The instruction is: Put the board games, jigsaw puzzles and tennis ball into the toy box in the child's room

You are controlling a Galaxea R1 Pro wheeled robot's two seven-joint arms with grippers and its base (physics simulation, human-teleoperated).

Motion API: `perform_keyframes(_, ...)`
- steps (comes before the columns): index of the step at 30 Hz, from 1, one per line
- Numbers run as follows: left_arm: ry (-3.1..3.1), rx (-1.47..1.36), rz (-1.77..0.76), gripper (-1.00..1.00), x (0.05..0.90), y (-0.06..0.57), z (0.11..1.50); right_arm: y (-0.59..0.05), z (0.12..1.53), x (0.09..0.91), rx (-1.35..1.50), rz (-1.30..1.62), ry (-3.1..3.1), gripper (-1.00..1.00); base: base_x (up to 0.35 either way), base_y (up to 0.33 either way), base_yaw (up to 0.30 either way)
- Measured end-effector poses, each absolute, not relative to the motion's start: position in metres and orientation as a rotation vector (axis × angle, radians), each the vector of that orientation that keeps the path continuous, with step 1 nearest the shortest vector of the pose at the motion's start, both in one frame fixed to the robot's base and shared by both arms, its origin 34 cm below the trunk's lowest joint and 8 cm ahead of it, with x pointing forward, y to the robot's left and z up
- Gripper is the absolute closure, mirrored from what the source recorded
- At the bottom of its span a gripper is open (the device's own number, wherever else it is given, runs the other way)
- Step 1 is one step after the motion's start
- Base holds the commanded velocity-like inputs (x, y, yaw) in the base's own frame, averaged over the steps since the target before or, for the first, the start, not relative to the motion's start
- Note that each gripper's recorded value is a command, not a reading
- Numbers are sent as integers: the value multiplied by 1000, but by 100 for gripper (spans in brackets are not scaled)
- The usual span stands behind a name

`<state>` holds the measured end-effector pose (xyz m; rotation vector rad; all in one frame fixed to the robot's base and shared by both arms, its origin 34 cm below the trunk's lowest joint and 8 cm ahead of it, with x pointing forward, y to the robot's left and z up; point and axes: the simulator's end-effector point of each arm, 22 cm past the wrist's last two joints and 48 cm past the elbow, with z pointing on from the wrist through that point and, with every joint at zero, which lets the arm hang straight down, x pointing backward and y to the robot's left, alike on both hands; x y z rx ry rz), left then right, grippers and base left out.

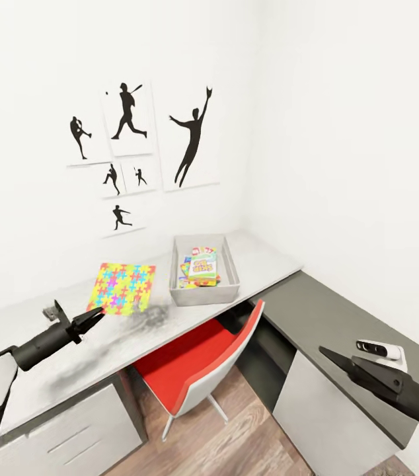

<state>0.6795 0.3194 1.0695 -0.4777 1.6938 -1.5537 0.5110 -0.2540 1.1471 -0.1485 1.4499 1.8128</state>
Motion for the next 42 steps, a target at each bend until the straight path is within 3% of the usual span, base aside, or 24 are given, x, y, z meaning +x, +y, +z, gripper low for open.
perform_keyframes(9,1610,-296,-1589,100,605,399,1120,-252,1154,509,-171,1805,1442,-100,0,0,-173)
perform_keyframes(27,1692,-192,-1509,100,576,431,1140,-252,1161,506,-186,1789,1437,-100,0,0,-170)
perform_keyframes(42,1835,-194,-1418,100,574,437,1116,-253,1151,514,-152,1753,1477,-100,0,0,-23)
